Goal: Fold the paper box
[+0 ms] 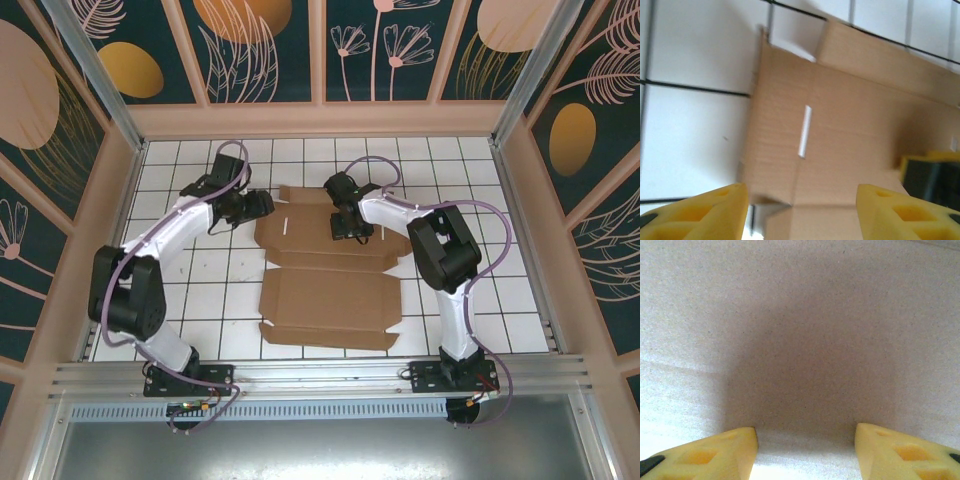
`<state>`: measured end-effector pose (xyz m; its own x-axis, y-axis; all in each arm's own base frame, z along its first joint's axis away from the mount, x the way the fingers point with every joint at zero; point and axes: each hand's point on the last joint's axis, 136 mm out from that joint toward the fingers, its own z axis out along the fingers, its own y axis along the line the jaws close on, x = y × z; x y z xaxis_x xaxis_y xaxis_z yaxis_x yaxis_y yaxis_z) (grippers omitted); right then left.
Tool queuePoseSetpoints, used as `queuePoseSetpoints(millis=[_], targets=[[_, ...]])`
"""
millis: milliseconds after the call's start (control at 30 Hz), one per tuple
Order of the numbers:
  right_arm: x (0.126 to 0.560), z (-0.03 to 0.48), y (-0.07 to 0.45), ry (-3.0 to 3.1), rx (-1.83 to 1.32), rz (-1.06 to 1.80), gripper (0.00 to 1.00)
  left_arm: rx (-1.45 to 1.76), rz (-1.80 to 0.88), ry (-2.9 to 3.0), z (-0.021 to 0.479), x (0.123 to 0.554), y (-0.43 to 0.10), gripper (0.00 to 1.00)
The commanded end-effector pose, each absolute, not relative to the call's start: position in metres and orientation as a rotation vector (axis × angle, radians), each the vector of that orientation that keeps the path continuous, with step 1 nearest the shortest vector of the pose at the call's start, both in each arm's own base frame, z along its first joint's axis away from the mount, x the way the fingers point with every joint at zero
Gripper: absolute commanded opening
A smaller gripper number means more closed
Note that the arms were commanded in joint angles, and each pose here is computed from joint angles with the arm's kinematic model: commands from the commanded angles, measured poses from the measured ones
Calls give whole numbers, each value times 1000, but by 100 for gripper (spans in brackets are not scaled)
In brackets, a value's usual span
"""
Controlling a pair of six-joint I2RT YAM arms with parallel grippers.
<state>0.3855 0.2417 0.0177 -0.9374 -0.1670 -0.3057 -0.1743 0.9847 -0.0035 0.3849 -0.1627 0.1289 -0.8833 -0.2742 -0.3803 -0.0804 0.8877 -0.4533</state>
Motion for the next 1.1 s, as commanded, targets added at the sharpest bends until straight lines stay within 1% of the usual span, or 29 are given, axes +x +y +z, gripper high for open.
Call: queuePoseSetpoints(millis=[0, 200, 400, 500, 667, 800, 933, 1067], targets=[[369, -29, 223, 2941, -256, -76, 57, -187, -794, 2712, 102, 349, -187, 59], [369, -30, 223, 2944, -260, -80, 57, -213, -817, 2785, 72, 320, -183, 62], [367, -31, 223, 2951, -256, -72, 57, -216, -790, 2835, 50, 315, -182, 63], [367, -30, 223, 2949, -259, -72, 57, -217, -782, 2837, 42, 319, -184, 63], [364, -33, 221, 2955, -263, -76, 57, -158, -817, 2827, 40, 331, -207, 62], [358, -37, 220, 2970, -266, -72, 57, -60, -825, 2767, 66, 340, -230, 60], [356, -36, 220, 2971, -273, -72, 57, -14, -850, 2776, 69, 333, -244, 58], [356, -34, 218, 2966, -274, -81, 57, -24, -900, 2832, 48, 316, -251, 56]])
